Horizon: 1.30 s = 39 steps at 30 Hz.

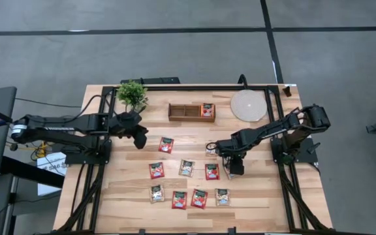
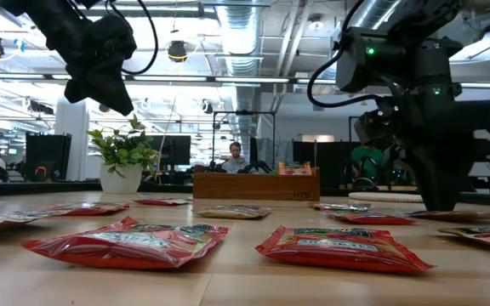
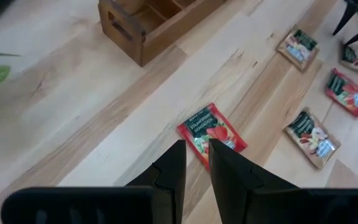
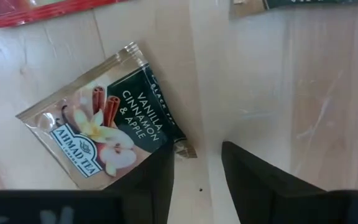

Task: Pick & Place Tea
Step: Put the brown tea bag into the middle section of the wooden organizer

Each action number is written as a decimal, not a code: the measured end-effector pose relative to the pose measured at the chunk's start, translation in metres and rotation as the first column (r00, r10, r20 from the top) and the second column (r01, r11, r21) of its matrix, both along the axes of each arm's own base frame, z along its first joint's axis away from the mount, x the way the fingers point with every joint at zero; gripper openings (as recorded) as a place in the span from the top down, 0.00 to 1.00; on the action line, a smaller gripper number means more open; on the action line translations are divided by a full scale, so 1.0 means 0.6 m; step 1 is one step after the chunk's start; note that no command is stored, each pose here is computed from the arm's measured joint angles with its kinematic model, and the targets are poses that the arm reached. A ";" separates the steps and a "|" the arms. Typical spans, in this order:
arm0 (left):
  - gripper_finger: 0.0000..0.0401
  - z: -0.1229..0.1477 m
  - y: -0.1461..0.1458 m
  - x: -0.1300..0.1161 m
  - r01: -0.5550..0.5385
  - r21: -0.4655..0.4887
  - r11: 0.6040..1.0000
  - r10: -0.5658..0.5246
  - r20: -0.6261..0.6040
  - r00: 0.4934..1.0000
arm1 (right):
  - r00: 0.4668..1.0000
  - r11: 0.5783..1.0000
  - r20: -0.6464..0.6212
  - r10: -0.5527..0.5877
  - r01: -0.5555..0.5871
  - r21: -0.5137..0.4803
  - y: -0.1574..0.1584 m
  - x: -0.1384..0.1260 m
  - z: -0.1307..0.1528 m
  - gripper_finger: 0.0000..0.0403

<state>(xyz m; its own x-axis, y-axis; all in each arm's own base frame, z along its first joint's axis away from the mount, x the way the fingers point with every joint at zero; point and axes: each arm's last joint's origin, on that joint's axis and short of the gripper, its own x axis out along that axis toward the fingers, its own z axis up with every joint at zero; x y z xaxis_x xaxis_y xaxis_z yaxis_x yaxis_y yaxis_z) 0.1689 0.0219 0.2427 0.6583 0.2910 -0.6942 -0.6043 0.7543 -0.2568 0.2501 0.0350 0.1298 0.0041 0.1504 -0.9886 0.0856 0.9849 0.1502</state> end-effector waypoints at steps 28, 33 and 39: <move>0.85 -0.009 0.000 0.008 0.018 -0.016 1.000 -0.019 -0.033 0.999 | 0.996 0.995 -0.053 -0.071 0.075 0.069 -0.019 -0.020 0.051 1.00; 0.85 -0.008 -0.001 0.009 0.035 -0.013 0.999 -0.035 -0.029 0.999 | 0.997 0.996 -0.046 -0.066 0.069 0.062 -0.019 -0.018 0.111 1.00; 0.85 -0.008 -0.001 0.009 0.037 -0.011 0.999 -0.037 -0.030 0.999 | 0.993 0.999 0.111 -0.028 0.032 -0.035 -0.025 0.021 0.198 1.00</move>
